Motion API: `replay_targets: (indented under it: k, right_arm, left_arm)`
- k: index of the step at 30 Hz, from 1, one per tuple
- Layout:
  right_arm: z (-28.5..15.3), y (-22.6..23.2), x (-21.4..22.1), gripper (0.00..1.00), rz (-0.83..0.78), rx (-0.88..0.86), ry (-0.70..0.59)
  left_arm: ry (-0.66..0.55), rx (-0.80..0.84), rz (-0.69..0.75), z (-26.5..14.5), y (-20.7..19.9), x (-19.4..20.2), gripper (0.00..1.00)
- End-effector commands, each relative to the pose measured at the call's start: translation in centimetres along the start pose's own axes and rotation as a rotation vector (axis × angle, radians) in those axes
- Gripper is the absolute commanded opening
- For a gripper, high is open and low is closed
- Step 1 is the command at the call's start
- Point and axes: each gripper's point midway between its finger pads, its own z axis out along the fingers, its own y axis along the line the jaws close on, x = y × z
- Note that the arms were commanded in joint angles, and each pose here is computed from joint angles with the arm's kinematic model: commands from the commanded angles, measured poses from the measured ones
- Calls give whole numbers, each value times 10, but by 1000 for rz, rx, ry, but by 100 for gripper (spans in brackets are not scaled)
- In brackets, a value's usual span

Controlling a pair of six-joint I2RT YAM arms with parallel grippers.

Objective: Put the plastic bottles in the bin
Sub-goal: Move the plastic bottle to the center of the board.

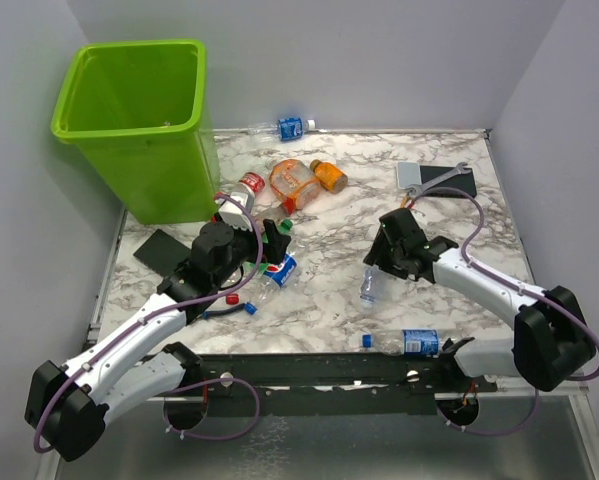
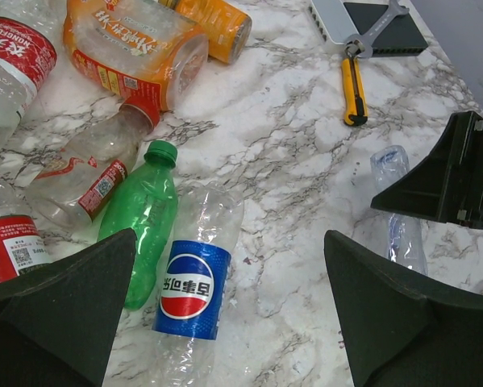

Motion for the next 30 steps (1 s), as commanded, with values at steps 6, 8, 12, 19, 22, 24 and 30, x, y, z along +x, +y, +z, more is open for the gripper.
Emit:
replay_targets:
  k: [6, 8, 12, 19, 22, 24, 30]
  right_arm:
    - [-6, 6, -23, 43, 618, -186, -137]
    - [-11, 2, -32, 43, 783, -248, -203]
    - [-19, -15, -50, 46, 912, -159, -294]
    - [6, -23, -33, 67, 940, -62, -241]
    - [10, -25, -30, 73, 921, -43, -235]
    - [9, -25, -30, 77, 909, -44, -236]
    - [-16, -14, -40, 94, 636, -88, -240]
  left_arm:
    - [9, -22, 8, 1, 5, 6, 99]
    - [13, -23, 6, 2, 5, 7, 99]
    - [30, -19, 3, 4, 4, 11, 99]
    - [42, -22, 2, 6, 4, 15, 99]
    - [49, -29, 8, 7, 6, 18, 99]
    - [52, -37, 14, 8, 7, 19, 99]
    - [56, -45, 38, 8, 8, 20, 99]
